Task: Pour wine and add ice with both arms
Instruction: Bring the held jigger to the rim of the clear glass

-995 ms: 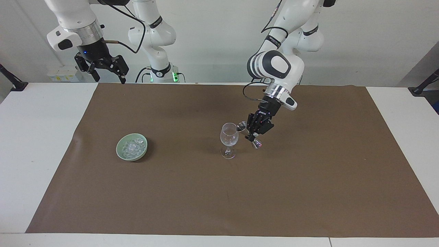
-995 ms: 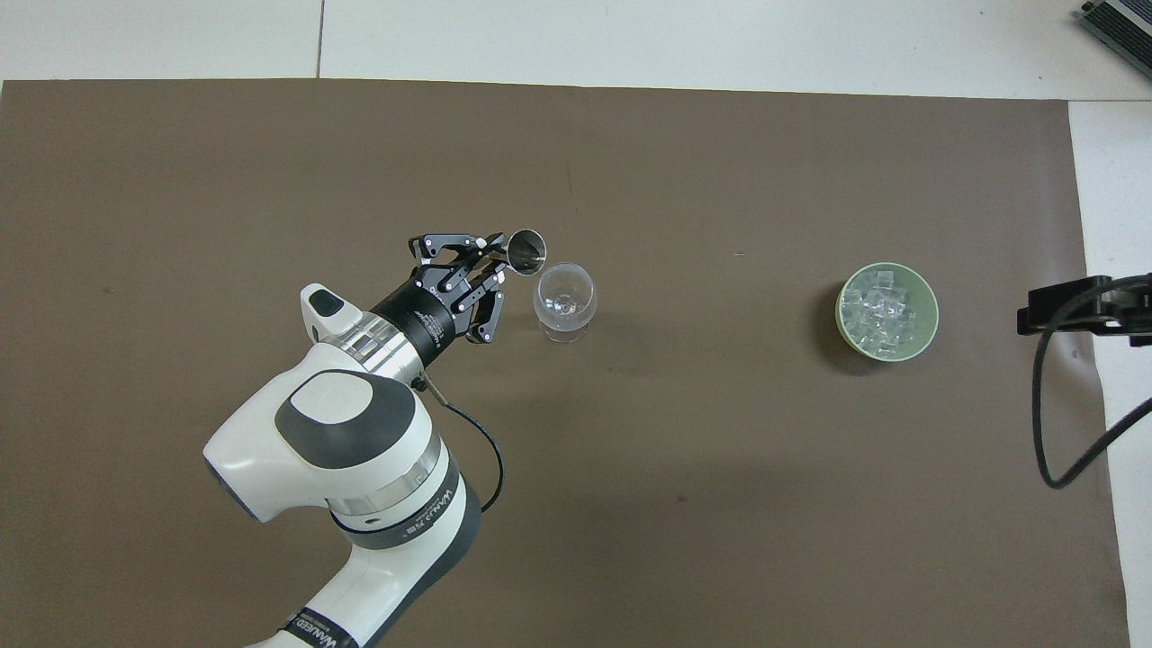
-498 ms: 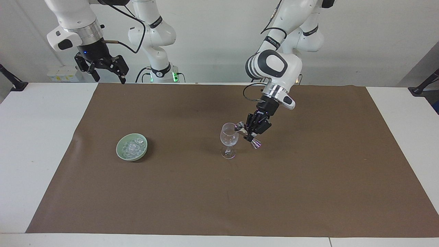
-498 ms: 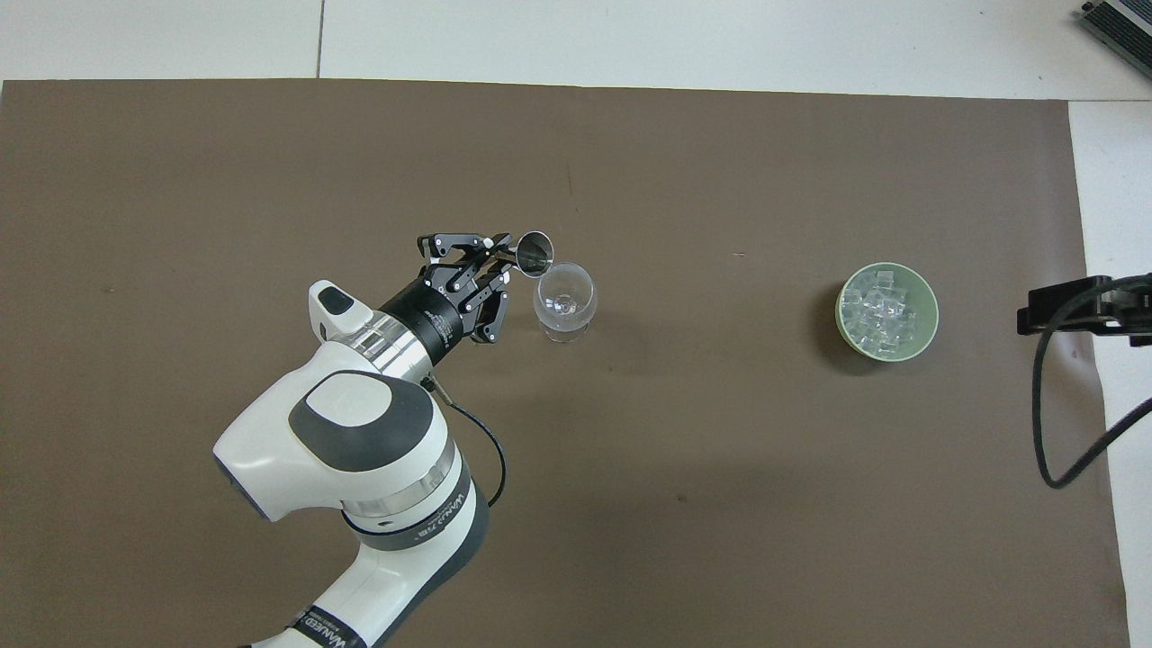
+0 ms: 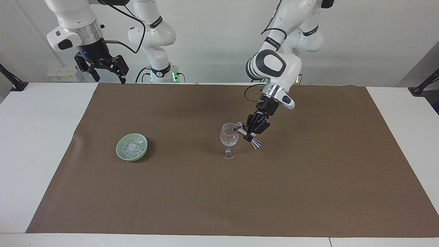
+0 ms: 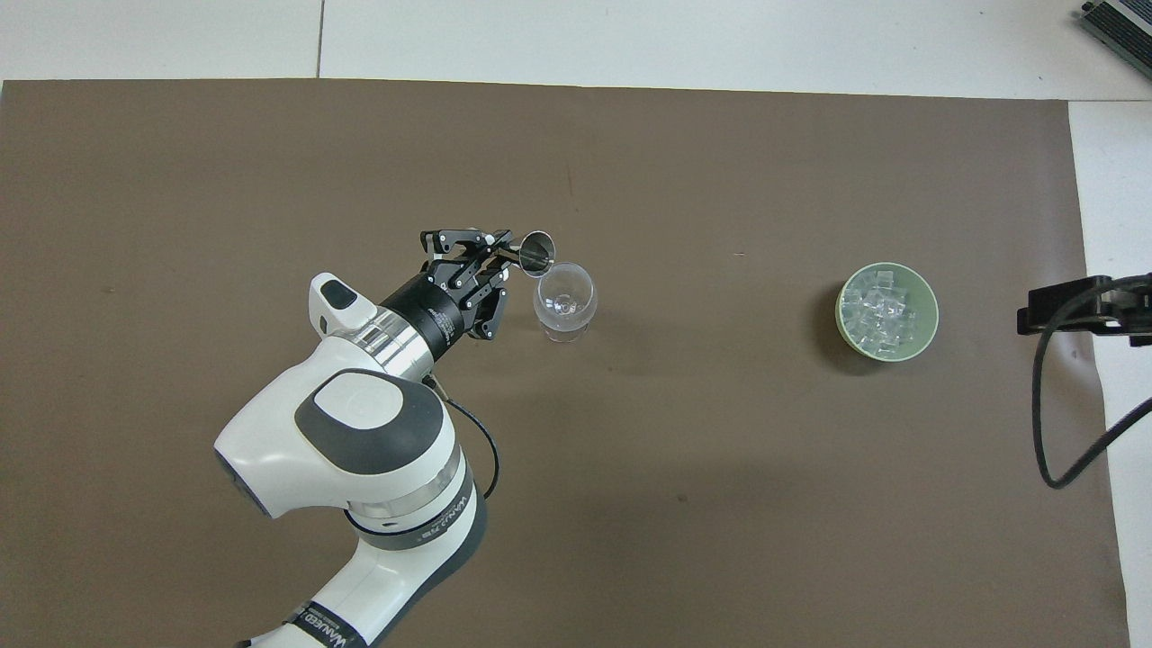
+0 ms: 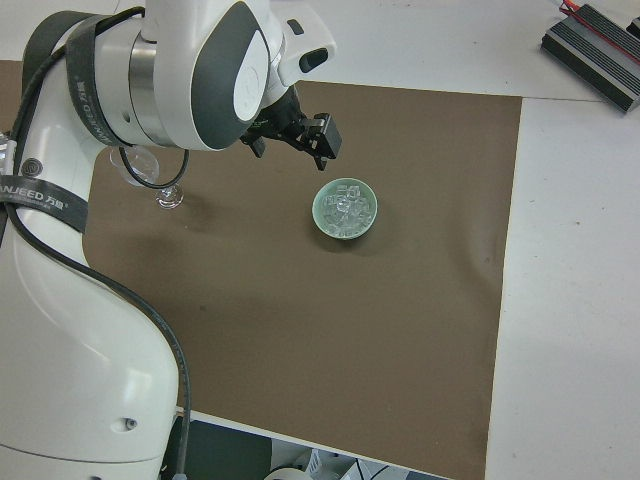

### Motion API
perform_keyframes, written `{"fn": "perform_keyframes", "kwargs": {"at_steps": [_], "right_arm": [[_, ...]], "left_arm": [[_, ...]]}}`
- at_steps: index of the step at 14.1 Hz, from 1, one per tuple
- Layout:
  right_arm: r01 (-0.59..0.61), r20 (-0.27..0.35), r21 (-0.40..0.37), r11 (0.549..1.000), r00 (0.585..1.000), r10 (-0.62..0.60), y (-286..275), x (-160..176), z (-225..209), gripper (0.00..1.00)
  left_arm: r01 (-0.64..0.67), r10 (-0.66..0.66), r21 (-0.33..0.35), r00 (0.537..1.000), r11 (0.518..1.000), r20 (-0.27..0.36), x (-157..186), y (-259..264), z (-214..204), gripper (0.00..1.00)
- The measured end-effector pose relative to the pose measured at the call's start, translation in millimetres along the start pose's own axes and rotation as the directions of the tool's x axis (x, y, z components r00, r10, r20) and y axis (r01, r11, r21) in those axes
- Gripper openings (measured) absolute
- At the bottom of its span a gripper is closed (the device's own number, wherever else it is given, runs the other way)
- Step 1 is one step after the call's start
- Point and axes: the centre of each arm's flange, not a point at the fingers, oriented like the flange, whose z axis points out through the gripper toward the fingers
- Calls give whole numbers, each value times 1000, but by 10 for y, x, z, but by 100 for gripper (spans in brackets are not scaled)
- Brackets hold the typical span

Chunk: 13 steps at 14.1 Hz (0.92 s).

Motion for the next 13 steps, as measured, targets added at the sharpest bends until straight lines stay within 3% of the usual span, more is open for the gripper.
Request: {"fn": "perform_keyframes", "kwargs": {"at_steps": [13], "right_arm": [[0, 0, 0, 1000, 1000, 0, 0, 0, 0, 100]], "left_arm": [[-128, 128, 9, 992, 992, -11, -22, -54, 14, 21]]}}
